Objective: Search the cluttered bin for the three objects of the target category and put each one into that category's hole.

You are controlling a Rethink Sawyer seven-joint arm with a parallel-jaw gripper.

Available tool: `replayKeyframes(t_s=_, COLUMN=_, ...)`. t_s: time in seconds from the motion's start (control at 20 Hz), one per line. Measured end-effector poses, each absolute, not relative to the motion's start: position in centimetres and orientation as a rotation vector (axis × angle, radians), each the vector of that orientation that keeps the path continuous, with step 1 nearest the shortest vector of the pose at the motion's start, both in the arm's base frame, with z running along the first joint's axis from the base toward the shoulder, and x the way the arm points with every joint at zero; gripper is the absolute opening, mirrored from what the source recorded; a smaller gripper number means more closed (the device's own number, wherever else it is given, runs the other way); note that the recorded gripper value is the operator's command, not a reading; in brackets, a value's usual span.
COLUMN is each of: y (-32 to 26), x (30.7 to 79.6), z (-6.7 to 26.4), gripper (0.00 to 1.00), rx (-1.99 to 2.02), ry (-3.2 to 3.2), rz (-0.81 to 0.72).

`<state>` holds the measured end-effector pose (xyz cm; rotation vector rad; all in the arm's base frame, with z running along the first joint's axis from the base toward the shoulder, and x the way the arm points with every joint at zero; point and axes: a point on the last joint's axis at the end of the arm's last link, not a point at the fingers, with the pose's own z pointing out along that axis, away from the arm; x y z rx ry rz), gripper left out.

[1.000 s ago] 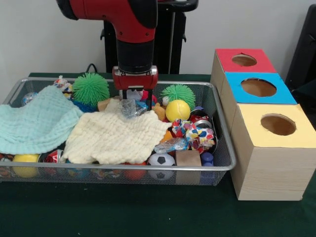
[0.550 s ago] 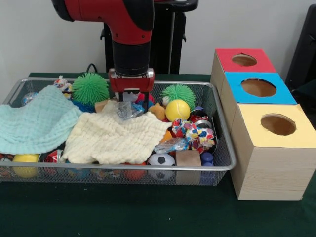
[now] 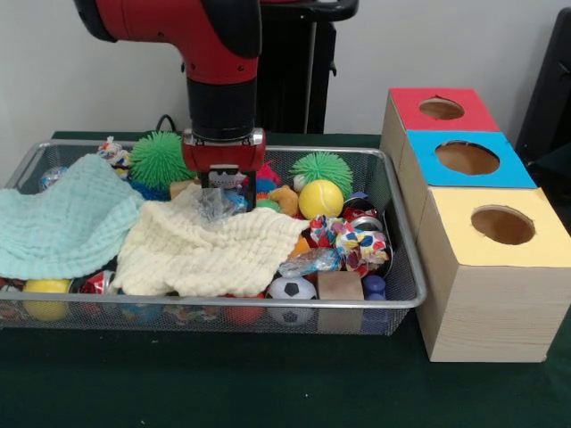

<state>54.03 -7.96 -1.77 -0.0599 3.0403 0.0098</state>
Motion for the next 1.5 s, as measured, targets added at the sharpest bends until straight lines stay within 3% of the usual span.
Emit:
replayKeyframes(t_s=1.3, y=-7.7, x=58.8, z=-3.3, gripper=1.00, rx=-0.091, ry=3.042, rz=-0.074)
replayKeyframes(t_s=1.35, y=-7.8, x=59.1, z=-3.3, gripper=0.00, rx=-0.068, ry=3.059, rz=-0.069)
replayKeyframes(t_s=1.5, y=-7.8, x=59.2, z=-3.3, gripper=0.00, rx=-0.065, ry=3.059, rz=-0.074)
